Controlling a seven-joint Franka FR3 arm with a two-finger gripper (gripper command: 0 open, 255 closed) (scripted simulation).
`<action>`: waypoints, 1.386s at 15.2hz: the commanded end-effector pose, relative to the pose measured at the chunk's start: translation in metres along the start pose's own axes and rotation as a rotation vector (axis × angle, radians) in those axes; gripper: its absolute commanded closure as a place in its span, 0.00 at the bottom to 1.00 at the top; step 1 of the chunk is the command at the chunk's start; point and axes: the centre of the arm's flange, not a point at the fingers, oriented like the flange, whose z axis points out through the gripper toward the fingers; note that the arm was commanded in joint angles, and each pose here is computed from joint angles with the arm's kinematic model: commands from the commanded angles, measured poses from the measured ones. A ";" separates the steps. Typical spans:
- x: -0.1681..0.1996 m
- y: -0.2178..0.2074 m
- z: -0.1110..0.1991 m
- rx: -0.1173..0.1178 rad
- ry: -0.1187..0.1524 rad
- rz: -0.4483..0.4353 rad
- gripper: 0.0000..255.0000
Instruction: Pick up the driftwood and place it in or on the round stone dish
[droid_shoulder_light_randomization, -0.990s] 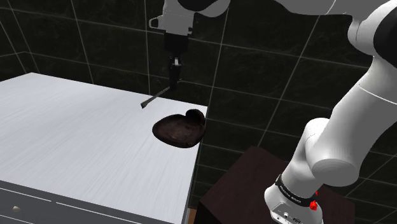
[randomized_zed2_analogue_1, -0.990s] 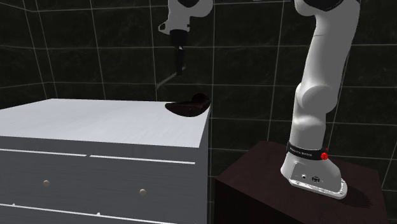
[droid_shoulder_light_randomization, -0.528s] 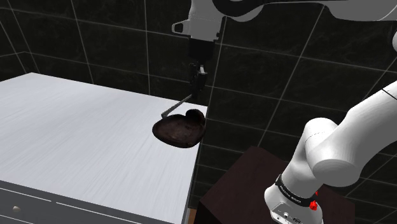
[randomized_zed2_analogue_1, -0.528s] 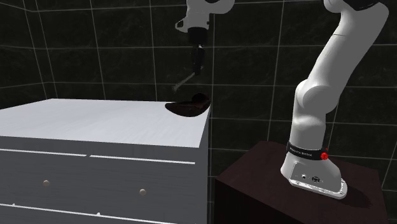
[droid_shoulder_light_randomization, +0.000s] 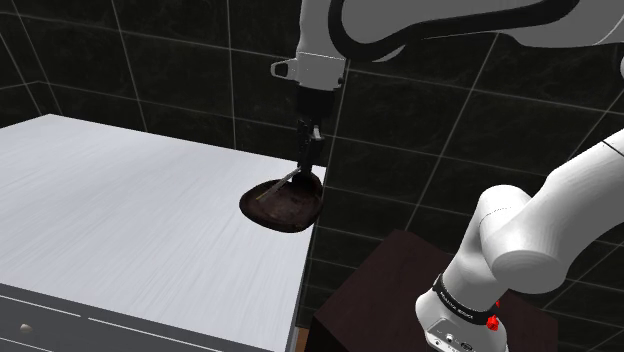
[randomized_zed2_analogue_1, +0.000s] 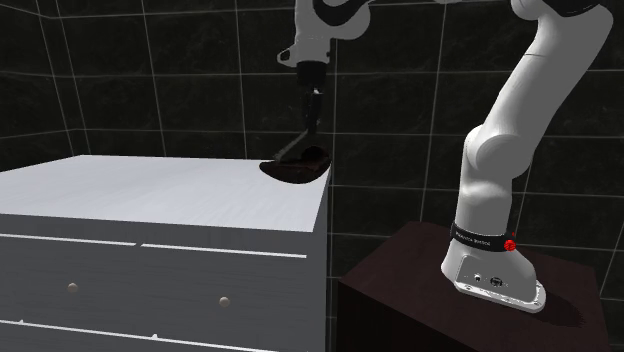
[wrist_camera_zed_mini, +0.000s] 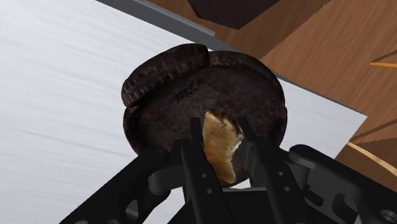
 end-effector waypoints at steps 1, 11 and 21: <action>0.000 0.002 0.010 0.000 0.000 0.000 1.00; -0.002 0.005 0.037 0.000 0.000 0.000 1.00; -0.002 0.005 0.011 0.000 0.000 0.000 0.00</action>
